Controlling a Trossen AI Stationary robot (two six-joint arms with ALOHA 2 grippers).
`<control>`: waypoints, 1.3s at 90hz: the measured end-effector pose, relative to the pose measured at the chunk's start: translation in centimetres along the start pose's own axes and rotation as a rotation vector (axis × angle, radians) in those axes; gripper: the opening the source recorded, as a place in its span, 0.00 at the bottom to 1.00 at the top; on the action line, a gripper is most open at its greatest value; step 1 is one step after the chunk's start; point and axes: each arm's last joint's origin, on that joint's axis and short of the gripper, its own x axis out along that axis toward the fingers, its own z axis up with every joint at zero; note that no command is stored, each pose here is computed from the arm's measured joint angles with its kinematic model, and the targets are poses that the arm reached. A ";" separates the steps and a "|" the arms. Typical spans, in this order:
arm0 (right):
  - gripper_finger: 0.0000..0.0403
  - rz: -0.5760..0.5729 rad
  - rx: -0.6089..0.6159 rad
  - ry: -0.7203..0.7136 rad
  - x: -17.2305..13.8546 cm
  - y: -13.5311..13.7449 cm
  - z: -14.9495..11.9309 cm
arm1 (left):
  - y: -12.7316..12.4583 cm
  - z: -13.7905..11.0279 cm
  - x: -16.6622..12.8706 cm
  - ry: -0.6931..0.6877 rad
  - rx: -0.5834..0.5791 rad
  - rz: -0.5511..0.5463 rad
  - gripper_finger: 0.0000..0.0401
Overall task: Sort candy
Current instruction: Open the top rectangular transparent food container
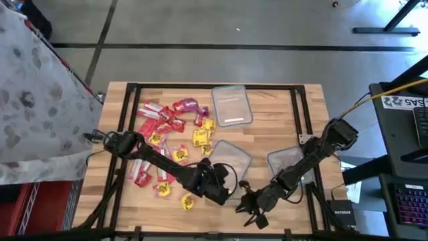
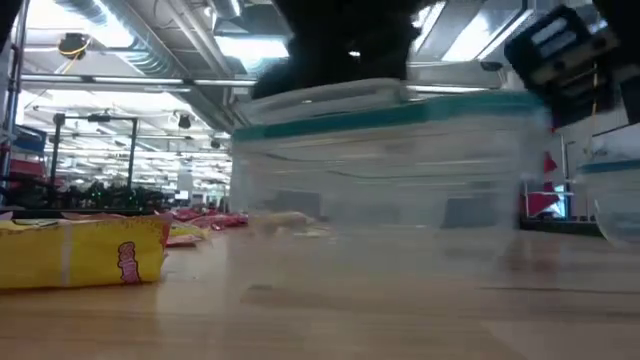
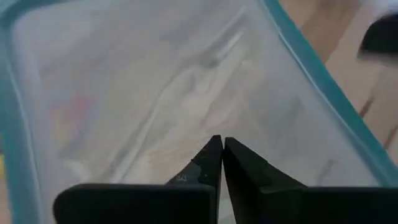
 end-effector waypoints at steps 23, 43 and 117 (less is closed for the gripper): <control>0.03 -0.285 -0.081 0.200 -3.3 -0.3 -2.3 | -0.1 -1.3 -2.2 0.022 0.026 0.014 0.00; 0.12 -0.372 -0.042 0.254 -2.8 -3.8 -4.7 | -0.8 0.4 -2.6 -0.026 -0.056 -0.064 0.00; 0.46 -0.257 -0.017 0.027 -1.9 -8.1 -5.0 | 3.2 -1.5 3.3 0.001 -0.173 -0.030 0.00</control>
